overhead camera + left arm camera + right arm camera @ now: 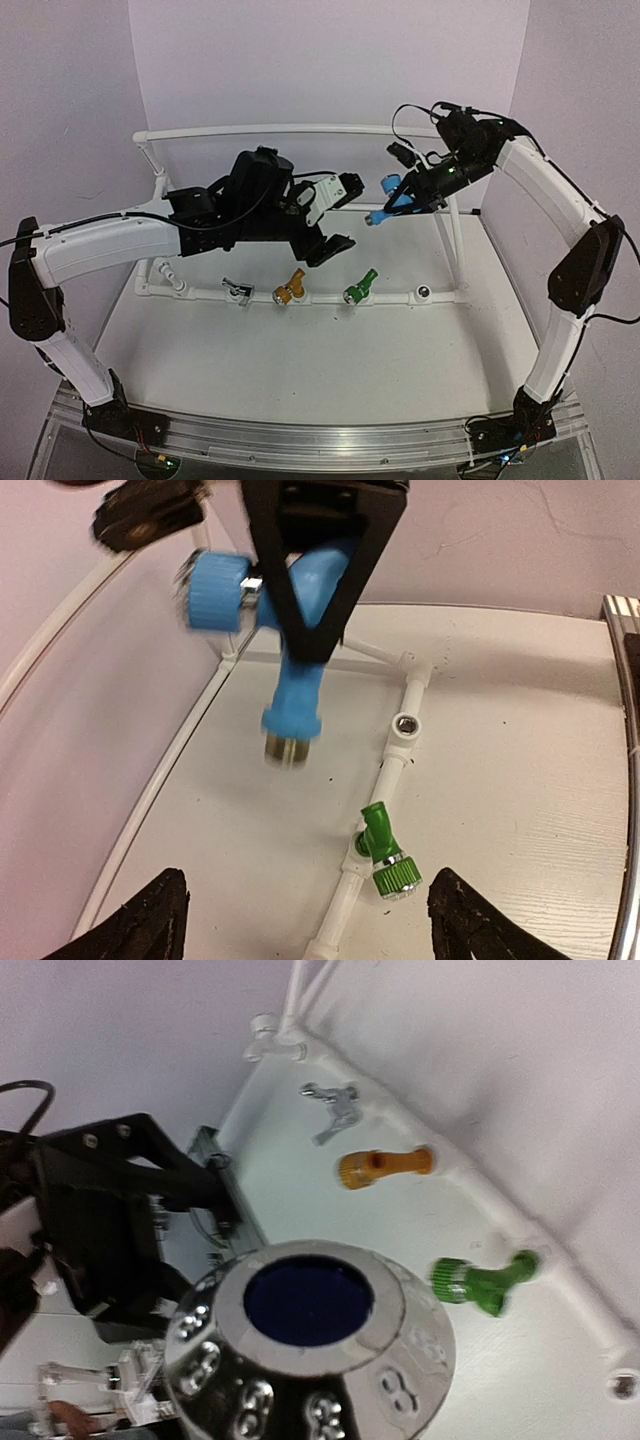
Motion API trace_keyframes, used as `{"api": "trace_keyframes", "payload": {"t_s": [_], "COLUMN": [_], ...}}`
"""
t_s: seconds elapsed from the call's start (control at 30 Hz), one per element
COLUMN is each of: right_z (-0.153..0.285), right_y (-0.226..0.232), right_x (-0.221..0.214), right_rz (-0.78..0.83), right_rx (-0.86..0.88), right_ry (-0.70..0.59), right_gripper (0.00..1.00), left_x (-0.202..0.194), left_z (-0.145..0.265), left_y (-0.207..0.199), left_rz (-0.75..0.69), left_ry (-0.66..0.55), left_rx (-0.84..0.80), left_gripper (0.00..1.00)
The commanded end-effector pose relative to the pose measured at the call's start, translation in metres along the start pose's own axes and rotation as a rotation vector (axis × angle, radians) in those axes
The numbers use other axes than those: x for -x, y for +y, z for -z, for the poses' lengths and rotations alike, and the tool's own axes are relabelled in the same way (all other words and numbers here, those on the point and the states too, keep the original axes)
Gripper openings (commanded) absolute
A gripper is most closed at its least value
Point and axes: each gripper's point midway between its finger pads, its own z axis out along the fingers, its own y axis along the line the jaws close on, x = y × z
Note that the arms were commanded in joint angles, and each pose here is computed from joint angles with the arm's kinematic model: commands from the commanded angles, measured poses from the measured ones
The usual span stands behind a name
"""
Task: Install the water faucets
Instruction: Pass from the left arm to the right, then screw the water faucet onto the adaptor.
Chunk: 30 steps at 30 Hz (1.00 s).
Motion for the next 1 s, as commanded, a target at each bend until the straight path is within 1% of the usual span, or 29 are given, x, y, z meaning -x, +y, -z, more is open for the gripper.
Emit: {"api": "trace_keyframes", "payload": {"t_s": [0.0,0.1,0.17,0.23,0.33,0.4,0.47,0.57,0.7,0.77,0.87,0.97], "right_z": [0.047,0.058,0.062,0.065,0.057,0.050,0.044,0.033,0.017,0.010,0.004,-0.001], "right_y": [-0.056,-0.095,-0.111,-0.120,-0.133,-0.145,-0.153,-0.163,-0.175,-0.179,-0.189,-0.194], "right_x": [-0.024,-0.056,-0.072,-0.086,-0.101,-0.108,-0.107,-0.108,-0.112,-0.114,-0.120,-0.125], "right_rz": [0.407,0.626,0.758,0.862,0.968,1.024,1.055,1.090,1.118,1.115,1.097,1.081], "right_rx": [-0.449,-0.635,-0.708,-0.746,-0.735,-0.736,-0.745,-0.741,-0.747,-0.740,-0.763,-0.762], "right_ry": [0.115,0.270,0.353,0.415,0.497,0.564,0.589,0.614,0.656,0.663,0.716,0.739], "right_gripper": [0.00,0.00,0.00,0.00,0.00,0.00,0.00,0.00,0.00,0.00,0.00,0.00], "left_x": [0.020,0.009,0.000,-0.006,-0.015,-0.018,-0.019,-0.020,-0.021,-0.020,-0.019,-0.018], "left_z": [0.045,0.058,0.066,0.075,0.084,0.087,0.089,0.092,0.095,0.097,0.103,0.108], "left_y": [0.040,0.059,0.070,0.081,0.093,0.096,0.098,0.102,0.104,0.105,0.109,0.111], "left_rz": [0.213,0.379,0.483,0.576,0.672,0.697,0.716,0.774,0.810,0.824,0.840,0.842], "left_ry": [-0.086,-0.084,-0.084,-0.105,-0.131,-0.138,-0.137,-0.139,-0.136,-0.141,-0.161,-0.178], "left_rx": [0.174,0.219,0.239,0.255,0.286,0.297,0.303,0.307,0.312,0.319,0.339,0.351], "left_gripper": [0.85,0.88,0.91,0.92,0.95,0.98,0.99,0.99,0.99,0.99,0.99,0.99]}}
